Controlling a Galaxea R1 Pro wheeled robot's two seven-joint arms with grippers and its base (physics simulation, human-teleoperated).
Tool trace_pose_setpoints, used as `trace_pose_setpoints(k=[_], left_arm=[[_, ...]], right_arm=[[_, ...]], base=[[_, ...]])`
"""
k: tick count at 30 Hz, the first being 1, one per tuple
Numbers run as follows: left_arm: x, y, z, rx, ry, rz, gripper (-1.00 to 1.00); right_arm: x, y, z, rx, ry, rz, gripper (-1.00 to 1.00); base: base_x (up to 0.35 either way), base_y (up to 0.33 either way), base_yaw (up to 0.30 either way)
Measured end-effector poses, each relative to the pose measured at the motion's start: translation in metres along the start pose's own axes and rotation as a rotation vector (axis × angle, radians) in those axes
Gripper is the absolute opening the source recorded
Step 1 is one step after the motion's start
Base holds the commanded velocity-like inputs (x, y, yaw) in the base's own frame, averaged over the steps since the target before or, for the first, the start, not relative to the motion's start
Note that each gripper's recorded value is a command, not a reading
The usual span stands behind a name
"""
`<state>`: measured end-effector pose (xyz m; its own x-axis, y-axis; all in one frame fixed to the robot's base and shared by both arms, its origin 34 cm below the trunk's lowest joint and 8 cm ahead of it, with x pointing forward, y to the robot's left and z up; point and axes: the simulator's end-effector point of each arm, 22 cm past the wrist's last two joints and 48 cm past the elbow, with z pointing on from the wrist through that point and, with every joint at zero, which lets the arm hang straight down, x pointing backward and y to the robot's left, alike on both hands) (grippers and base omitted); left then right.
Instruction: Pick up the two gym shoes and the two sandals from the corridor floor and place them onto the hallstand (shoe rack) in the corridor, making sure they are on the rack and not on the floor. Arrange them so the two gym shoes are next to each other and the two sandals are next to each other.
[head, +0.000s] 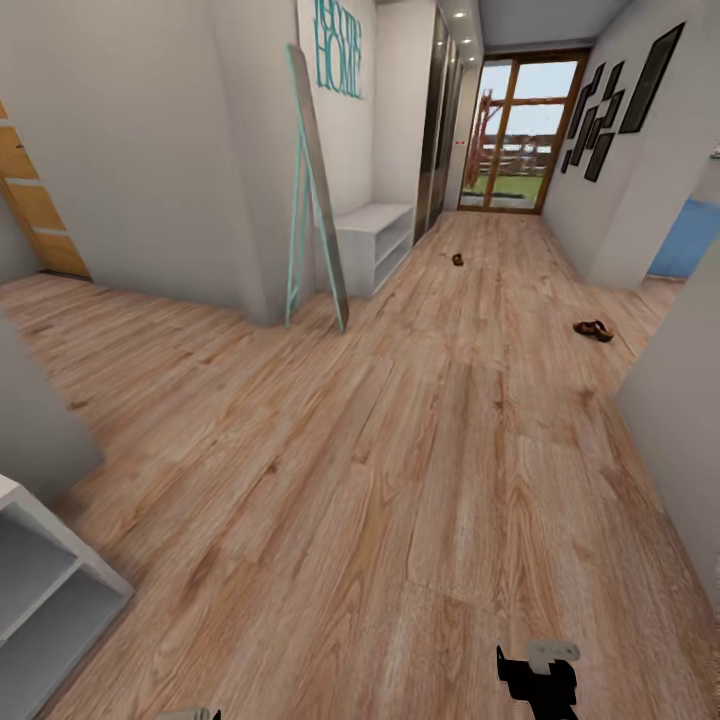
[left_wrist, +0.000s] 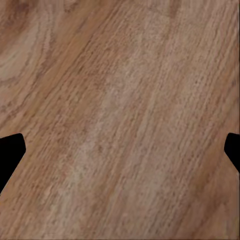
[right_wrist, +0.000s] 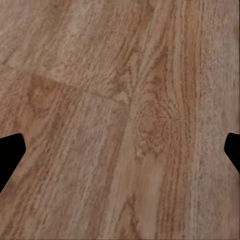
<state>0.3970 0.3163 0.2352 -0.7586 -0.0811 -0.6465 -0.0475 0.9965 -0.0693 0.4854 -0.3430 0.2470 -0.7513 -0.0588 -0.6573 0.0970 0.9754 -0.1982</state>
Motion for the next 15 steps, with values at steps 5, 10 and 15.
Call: trace_pose_setpoints(k=[5, 10, 15], left_arm=[[0.0, 0.0, 0.0, 0.0, 0.0, 0.0, 1.0], [0.0, -0.0001, 0.0, 0.0, 0.0, 0.0, 1.0], [0.0, 0.0, 0.0, 0.0, 0.0, 0.0, 1.0]], right_arm=[[-0.0001, 0.0, 0.0, 0.0, 0.0, 0.0, 1.0], [0.0, 0.0, 0.0, 0.0, 0.0, 0.0, 1.0], [0.0, 0.0, 0.0, 0.0, 0.0, 0.0, 1.0]], base=[[0.339, 0.0, -0.3], [0.339, 0.0, -0.3], [0.339, 0.0, -0.3]])
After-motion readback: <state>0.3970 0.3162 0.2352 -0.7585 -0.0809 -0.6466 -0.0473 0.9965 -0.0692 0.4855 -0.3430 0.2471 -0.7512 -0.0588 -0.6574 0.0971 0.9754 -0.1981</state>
